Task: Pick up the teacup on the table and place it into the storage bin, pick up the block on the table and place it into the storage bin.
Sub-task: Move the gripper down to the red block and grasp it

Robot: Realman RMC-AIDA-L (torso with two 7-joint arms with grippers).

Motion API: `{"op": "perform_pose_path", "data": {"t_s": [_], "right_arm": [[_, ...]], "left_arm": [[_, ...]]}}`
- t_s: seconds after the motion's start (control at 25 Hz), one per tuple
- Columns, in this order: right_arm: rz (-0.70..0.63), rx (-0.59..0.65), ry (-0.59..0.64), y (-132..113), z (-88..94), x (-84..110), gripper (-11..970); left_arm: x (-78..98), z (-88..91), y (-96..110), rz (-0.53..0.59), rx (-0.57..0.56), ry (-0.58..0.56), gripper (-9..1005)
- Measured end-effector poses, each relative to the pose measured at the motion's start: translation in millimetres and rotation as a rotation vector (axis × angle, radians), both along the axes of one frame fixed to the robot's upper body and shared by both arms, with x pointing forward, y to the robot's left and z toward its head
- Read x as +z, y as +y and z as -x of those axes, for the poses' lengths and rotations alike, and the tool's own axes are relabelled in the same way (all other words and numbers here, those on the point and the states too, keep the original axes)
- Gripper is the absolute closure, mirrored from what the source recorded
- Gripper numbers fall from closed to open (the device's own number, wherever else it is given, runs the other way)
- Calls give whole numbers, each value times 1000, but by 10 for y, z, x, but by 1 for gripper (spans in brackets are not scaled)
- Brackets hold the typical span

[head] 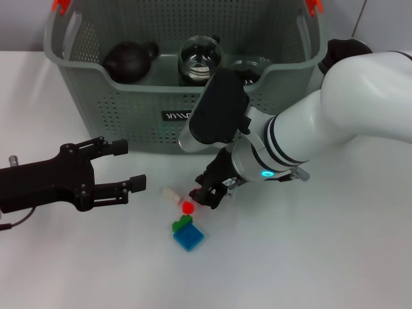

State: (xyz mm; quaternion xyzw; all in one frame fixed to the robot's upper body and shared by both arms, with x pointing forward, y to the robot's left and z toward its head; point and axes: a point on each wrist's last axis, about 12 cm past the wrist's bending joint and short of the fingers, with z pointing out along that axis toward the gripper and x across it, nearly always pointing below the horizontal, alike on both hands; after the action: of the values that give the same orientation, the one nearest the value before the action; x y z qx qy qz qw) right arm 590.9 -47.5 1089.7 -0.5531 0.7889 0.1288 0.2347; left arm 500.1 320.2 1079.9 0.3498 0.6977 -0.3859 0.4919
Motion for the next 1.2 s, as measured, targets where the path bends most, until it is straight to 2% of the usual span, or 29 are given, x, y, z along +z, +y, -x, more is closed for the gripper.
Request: {"op": "perform_pose_path", "data": {"t_s": [0.08,1.2], "right_arm": [[0,0,0,0,0,0,670],[11,12,11,-13,21,-35,664]], "left_arm": [[0,0,0,0,0,0,132],[15,-23,-4,-2,-1,-6,131]]}}
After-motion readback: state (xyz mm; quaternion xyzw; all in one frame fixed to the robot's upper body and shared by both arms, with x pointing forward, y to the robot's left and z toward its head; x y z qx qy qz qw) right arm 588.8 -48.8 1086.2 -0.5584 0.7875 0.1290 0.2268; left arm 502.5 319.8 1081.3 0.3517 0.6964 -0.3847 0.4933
